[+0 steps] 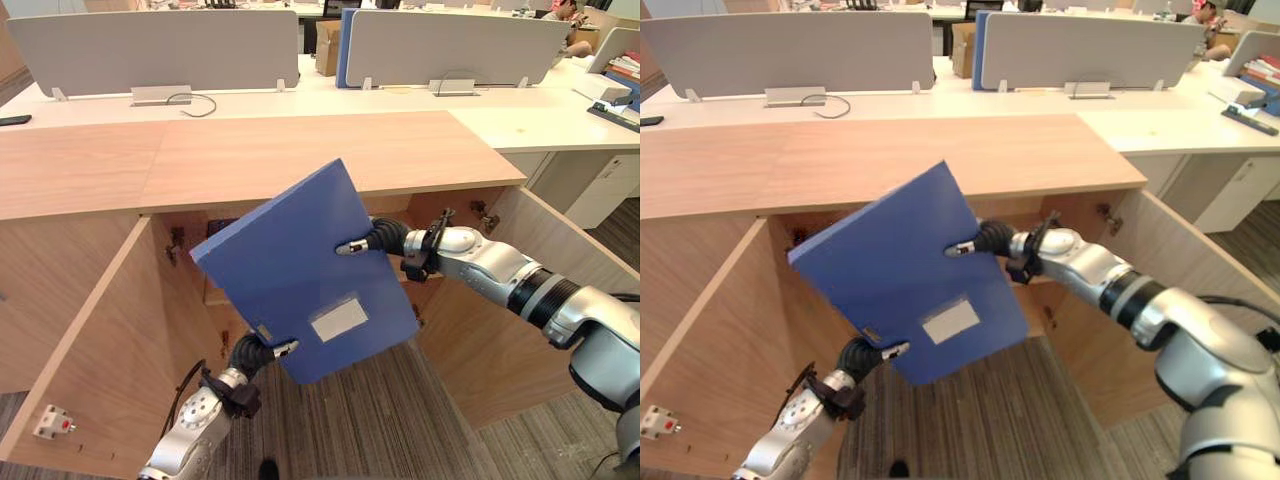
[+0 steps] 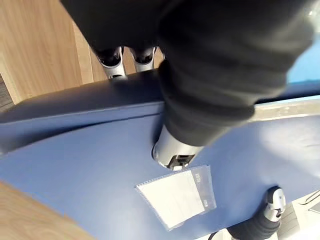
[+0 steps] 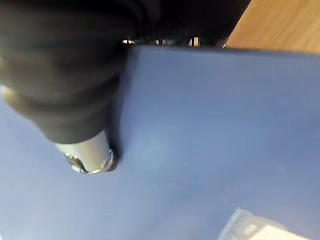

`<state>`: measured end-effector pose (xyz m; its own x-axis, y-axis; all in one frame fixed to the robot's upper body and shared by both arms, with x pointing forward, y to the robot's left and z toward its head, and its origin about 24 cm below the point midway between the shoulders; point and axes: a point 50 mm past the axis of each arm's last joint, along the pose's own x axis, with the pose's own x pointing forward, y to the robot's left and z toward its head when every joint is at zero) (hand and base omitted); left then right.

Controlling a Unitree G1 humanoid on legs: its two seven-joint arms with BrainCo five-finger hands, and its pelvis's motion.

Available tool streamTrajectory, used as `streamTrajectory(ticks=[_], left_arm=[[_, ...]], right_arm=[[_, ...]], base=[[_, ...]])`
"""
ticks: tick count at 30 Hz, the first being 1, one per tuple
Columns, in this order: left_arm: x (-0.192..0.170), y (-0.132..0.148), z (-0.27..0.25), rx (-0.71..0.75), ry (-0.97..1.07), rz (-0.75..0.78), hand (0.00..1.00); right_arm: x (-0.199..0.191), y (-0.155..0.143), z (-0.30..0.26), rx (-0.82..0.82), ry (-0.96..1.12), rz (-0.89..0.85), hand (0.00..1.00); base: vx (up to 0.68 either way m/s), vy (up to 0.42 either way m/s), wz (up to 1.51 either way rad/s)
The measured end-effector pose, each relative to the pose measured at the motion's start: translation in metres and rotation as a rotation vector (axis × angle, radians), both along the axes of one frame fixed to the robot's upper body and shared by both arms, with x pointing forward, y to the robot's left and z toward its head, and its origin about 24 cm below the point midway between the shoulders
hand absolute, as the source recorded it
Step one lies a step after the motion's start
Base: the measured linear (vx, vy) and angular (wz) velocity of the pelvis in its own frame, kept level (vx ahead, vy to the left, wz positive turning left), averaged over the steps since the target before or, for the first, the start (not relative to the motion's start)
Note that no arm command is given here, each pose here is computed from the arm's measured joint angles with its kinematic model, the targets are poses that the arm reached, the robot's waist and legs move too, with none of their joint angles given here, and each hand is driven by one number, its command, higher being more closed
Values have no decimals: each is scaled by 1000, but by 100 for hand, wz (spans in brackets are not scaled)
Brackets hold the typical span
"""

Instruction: Walk over to the cabinet, pick up the folder, carry it to the office cabinet, place the folder inside the office cabinet, then close the office cabinet door

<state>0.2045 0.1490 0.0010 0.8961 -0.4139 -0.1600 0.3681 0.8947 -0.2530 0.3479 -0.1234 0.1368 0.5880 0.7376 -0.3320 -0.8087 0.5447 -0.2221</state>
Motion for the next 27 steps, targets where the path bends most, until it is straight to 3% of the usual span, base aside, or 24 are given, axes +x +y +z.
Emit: streamTrajectory(ticks=[7, 13, 16, 18, 20, 22, 27], left_arm=[[-15, 4, -35, 127, 117, -143, 0], [-31, -9, -65, 102, 238, -118, 0], [-50, -2, -93, 75, 391, -36, 0], [-76, 25, -121, 104, 572, 92, 0], [-105, 52, -140, 117, 730, 262, 0], [-136, 77, -154, 120, 876, 483, 0], [-175, 87, -163, 129, 1028, 673, 0]], right_arm=[[-25, -7, -37, 7, 96, 14, 100], [-45, -30, -68, 40, 137, -60, 100], [-54, -55, -69, 104, 112, -147, 100], [-57, -81, -68, 203, 78, -267, 100], [-58, -102, -72, 329, 48, -431, 100], [-63, -127, -83, 525, 10, -703, 100], [-98, -136, -126, 757, 70, -1035, 100]], base=[[-1, 2, -1], [-29, 25, -10], [-44, 28, -11], [-49, 21, -6], [-36, 22, -8], [-18, 25, -6], [33, 8, -1]])
